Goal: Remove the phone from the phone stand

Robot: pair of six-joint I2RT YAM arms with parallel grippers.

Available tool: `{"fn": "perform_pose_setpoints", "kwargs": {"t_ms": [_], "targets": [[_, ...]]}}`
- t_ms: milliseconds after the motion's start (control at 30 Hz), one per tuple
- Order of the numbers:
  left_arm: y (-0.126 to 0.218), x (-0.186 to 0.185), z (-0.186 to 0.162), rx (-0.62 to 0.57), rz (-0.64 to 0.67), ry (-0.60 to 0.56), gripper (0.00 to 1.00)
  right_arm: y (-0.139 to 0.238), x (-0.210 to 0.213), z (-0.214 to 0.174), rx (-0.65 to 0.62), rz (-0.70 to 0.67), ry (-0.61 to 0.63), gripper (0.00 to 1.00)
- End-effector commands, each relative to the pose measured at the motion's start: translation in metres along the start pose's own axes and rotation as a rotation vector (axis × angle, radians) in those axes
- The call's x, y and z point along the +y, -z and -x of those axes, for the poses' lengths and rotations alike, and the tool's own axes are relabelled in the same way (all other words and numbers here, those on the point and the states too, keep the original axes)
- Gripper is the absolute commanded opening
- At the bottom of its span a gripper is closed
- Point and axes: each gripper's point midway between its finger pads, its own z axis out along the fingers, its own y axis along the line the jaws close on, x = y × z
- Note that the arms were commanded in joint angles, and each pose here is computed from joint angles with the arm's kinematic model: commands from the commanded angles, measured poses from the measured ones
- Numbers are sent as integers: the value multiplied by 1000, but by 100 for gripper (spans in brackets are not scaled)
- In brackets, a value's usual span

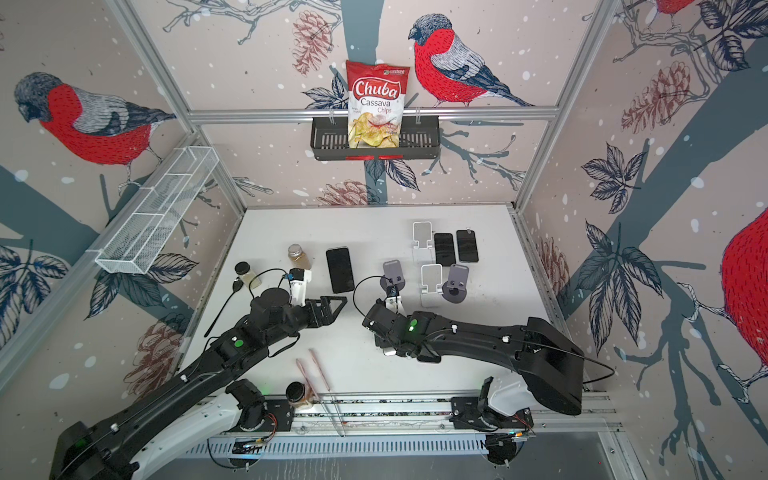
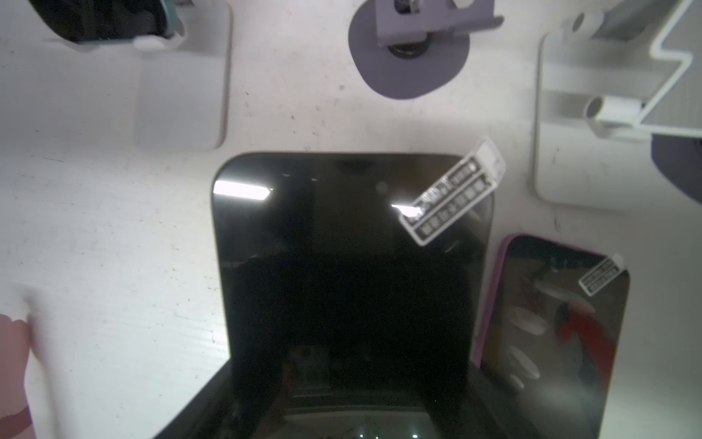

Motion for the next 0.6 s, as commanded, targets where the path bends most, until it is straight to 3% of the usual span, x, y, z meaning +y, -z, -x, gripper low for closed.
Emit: {"fn": "perform_pose_setpoints", "kwargs": {"t_ms": [0,567], "targets": [[0,-9,6,-23,-44,-24,96,-2,3,2,-19,18,-45,62],[0,-8,4,-29,-53,-19,96,-25,-11,-12,32,-15,-58,62]]}}
